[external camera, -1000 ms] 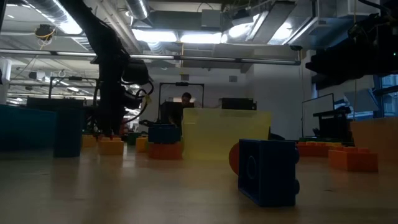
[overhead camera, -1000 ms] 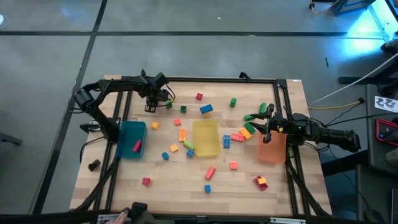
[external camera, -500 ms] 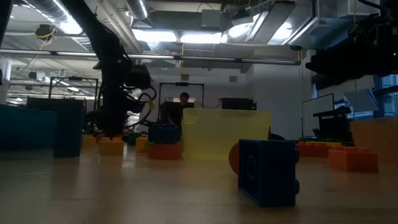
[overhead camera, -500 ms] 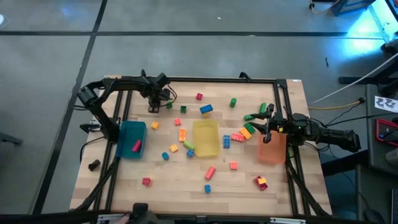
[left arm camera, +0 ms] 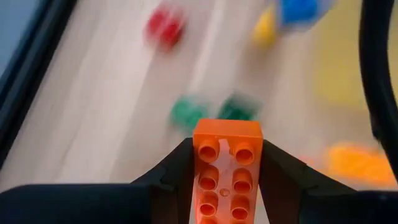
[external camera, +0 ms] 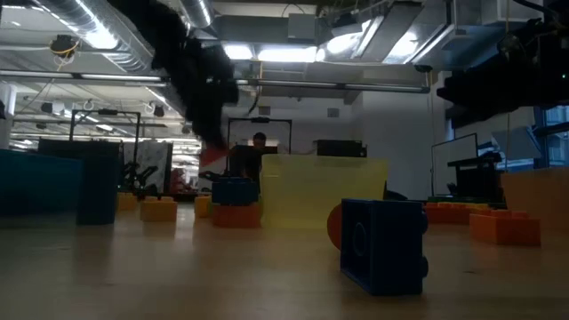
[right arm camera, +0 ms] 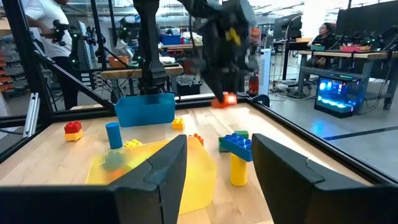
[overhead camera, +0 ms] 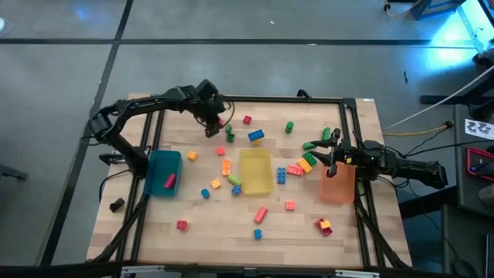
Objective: Sort blocks by size
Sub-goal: Put the orange 8 stud game piece into the yellow bin
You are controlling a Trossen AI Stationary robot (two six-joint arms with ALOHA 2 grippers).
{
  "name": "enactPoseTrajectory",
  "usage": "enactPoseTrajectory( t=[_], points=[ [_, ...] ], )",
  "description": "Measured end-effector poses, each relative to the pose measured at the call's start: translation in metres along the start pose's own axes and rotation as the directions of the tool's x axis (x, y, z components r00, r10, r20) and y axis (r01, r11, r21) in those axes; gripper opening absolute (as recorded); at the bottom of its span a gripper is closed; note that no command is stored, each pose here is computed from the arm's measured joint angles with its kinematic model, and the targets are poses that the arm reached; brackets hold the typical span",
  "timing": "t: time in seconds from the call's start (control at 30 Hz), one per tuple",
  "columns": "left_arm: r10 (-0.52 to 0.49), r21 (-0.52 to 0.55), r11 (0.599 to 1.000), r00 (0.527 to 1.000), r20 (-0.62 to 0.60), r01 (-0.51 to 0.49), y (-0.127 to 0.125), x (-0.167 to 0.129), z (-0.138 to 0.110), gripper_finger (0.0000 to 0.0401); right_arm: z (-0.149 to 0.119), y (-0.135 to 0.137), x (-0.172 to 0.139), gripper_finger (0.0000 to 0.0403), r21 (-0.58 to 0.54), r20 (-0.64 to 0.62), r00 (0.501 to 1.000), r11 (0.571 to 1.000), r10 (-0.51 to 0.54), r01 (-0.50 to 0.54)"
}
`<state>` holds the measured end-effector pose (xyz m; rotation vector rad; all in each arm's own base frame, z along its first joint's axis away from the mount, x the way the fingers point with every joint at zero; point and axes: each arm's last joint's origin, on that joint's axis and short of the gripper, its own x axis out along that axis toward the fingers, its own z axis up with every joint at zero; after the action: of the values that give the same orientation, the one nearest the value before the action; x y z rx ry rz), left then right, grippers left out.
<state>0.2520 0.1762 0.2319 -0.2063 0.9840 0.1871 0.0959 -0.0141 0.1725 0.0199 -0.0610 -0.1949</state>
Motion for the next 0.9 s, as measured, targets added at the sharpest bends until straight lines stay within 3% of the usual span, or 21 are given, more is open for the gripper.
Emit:
enactPoseTrajectory(
  t=[0.23,0.57,0.7,0.9],
  points=[
    [-0.139,0.050,0.990,0.975,0.174,0.133,-0.041,-0.010,0.030,0.0125,0.001,0.000,0.000,0.0182,0.000,0.005,1.000,1.000,0.000,0.000],
    [-0.352,0.304,0.916,0.887,0.300,0.261,-0.130,0.025,0.051,0.0125,0.001,-0.002,0.000,0.0182,0.016,0.013,0.997,0.997,-0.073,0.073],
    [-0.347,0.354,0.907,0.884,0.314,0.230,-0.152,0.044,0.052,0.0140,0.001,-0.005,0.000,0.0182,0.085,0.017,0.987,0.984,-0.157,0.155],
    [-0.290,0.406,0.901,0.910,0.298,0.154,-0.160,0.076,0.049,0.0169,0.016,-0.007,-0.003,0.0182,0.138,0.033,0.967,0.959,-0.252,0.246]
  ],
)
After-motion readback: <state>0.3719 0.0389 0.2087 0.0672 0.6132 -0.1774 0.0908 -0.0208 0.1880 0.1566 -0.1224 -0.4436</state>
